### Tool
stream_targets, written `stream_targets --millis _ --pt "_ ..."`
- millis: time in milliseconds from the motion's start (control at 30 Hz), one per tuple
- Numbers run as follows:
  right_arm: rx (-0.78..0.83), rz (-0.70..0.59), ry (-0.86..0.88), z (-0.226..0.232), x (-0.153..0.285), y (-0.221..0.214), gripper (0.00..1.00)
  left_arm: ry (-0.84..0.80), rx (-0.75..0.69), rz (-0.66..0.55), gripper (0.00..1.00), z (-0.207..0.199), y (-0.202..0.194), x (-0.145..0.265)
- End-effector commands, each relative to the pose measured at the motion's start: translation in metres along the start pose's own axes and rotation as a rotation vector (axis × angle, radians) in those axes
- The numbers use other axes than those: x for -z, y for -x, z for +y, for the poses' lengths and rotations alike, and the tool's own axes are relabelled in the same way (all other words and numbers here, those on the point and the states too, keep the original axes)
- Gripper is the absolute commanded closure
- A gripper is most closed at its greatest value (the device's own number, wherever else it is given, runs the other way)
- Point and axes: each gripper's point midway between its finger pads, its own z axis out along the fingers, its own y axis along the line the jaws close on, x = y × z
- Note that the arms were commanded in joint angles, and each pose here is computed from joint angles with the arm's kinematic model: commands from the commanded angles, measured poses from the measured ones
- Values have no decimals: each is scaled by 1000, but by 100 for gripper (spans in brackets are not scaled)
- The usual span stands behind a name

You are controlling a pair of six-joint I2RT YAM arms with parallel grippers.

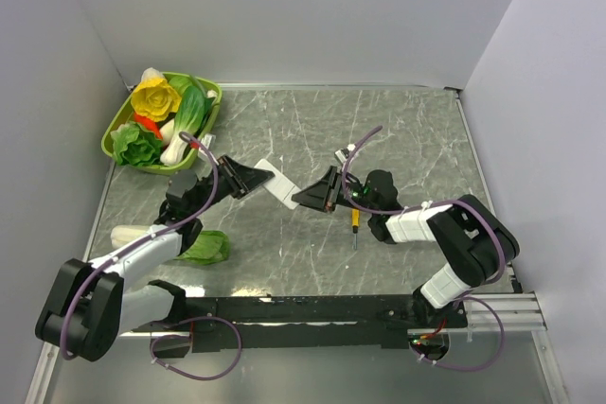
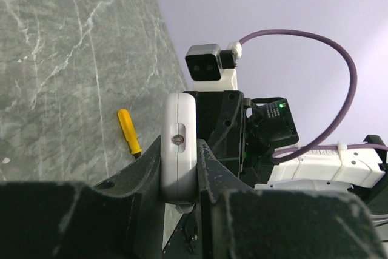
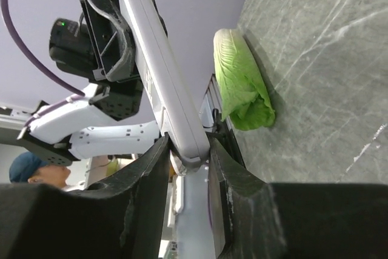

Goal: Unload the batteries from the remote control

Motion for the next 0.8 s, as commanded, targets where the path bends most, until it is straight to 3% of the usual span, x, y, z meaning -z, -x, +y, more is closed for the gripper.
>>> stream_targets --millis 0,333,433,567,600,667,767 --pt "59 -23 -53 -18 11 -1 64 -36 -87 -105 99 -20 37 2" --pt "70 -21 -89 -27 16 -5 68 -45 -78 -102 99 -19 39 5" --pt "90 -28 -32 -13 16 -3 64 -44 -74 -98 99 -15 36 5" --pt "138 -45 31 9 15 5 24 -49 -68 -81 99 -12 31 6" --pt "138 -45 28 11 14 7 19 -48 -65 -77 99 -10 29 7" --pt "149 -53 25 14 12 10 9 -56 -63 -73 99 -11 28 6" --pt "156 -55 18 18 7 17 8 -75 -51 -63 99 -12 25 6"
